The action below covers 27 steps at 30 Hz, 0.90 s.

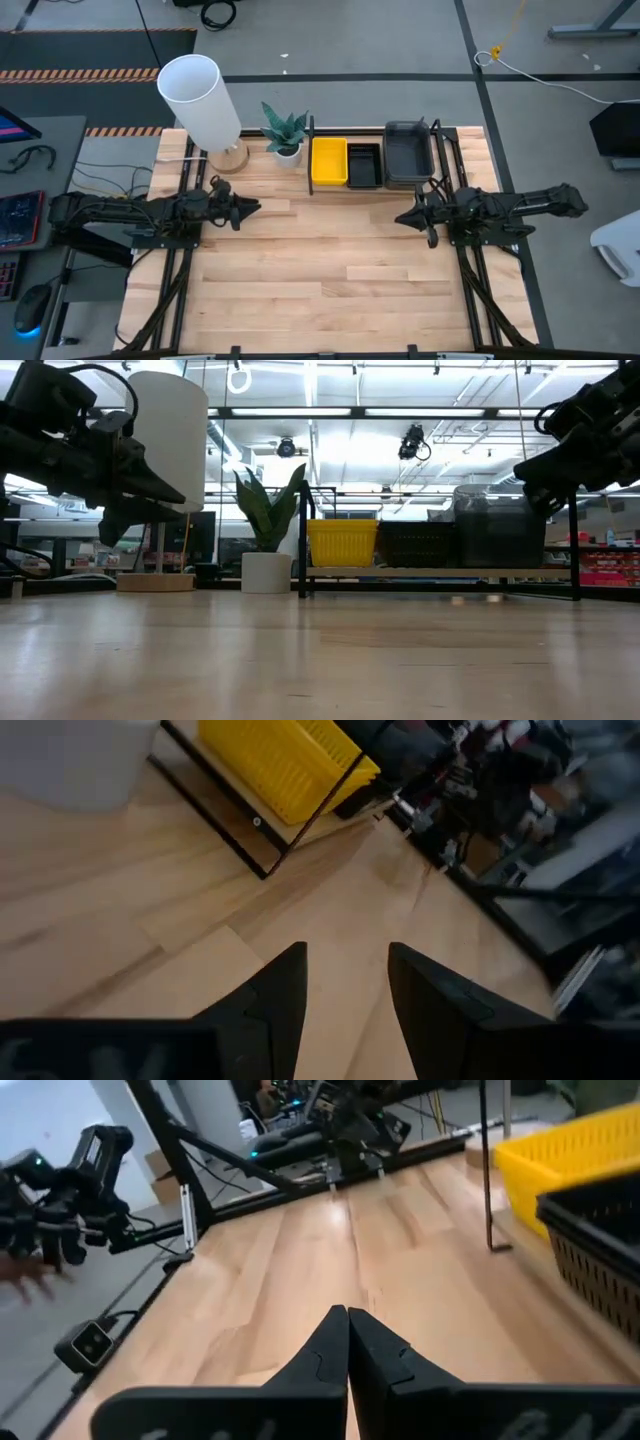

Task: Stack baskets on shelf by color
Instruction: Return to Home Position

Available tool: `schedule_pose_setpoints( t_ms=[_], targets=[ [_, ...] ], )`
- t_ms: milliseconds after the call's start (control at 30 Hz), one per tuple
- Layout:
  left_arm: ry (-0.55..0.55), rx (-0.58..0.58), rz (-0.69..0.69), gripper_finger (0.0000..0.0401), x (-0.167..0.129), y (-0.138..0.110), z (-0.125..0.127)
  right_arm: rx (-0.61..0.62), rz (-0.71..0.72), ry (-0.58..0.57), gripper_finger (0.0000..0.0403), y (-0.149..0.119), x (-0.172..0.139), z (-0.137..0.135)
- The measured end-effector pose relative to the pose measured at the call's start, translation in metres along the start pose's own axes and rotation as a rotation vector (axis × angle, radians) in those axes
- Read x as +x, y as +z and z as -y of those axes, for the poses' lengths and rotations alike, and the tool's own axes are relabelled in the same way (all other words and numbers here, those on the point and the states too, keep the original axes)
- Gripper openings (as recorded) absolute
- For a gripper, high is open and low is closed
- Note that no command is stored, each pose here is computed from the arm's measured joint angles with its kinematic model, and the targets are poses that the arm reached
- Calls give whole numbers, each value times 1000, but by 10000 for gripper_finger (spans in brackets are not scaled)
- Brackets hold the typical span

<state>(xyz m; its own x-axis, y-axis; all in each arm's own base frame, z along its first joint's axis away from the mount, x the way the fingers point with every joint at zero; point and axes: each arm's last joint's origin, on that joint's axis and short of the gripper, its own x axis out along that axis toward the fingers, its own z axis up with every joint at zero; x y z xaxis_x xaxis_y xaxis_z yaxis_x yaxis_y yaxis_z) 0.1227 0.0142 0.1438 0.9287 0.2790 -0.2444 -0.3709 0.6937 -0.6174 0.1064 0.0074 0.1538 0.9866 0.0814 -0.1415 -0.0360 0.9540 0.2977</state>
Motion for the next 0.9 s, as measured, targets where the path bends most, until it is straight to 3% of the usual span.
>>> schedule_pose_setpoints(
  t_ms=[133,267,900],
  targets=[
    [-6,99,1,149,0,0,0,-43,-6,-46,4,-1,1,2],
    [-9,104,4,149,0,1,1,-140,-12,-57,5,-1,2,2],
    [-9,103,4,149,0,0,1,-142,-11,-57,5,-1,2,2]
  ],
)
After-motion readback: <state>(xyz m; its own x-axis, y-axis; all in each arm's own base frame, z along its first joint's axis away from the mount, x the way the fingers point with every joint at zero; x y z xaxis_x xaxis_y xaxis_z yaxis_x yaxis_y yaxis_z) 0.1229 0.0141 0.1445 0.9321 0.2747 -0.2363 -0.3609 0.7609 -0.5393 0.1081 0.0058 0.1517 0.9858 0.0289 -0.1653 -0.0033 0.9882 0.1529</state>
